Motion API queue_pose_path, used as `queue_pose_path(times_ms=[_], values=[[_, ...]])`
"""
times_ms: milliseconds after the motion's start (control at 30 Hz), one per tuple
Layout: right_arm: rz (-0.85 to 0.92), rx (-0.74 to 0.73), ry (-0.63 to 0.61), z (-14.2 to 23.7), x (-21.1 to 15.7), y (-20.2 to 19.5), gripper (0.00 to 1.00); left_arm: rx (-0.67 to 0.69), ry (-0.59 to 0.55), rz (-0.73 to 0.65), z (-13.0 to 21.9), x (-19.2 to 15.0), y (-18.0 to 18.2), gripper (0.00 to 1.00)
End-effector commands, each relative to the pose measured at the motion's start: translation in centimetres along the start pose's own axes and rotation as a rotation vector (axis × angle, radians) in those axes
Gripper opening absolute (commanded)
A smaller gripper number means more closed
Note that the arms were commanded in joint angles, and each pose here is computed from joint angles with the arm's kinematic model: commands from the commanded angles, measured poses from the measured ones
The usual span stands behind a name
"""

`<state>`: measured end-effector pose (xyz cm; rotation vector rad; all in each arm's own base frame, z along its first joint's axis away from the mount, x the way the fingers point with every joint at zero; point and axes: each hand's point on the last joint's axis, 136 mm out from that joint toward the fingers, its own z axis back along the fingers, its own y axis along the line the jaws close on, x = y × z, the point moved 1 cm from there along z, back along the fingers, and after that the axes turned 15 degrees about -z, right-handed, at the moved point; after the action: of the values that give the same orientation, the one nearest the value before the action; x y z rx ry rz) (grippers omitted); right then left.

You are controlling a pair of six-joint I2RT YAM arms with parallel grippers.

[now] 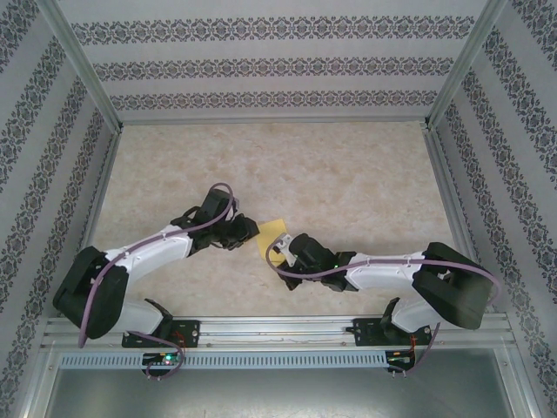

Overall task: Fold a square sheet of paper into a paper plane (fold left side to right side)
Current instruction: Third fold the triangle at the center of the table.

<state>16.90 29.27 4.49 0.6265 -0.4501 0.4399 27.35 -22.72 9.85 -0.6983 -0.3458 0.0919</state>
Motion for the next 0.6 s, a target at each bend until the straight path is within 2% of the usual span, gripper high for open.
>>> queue_pose_path(times_ms=[0,167,400,567], values=[[-0.087,0.142,0.03,0.4,-0.2,1.7,0.0,-0.007,0.082,-0.088,-1.4,-0.1,-0.2,0.17],[-0.146,0.187,0.029,0.4,0.0,1.5,0.0,-0.051,0.144,-0.111,-4.5,0.3,-0.5,0.12],[-0.229,0.228,0.052,0.3,0.0,1.0,0.0,-0.025,0.233,-0.14,-8.0,-0.1,0.6,0.06],[-0.296,0.251,0.071,0.2,0.0,0.6,0.0,0.037,0.284,-0.164,-9.2,-1.4,2.2,0.03]])
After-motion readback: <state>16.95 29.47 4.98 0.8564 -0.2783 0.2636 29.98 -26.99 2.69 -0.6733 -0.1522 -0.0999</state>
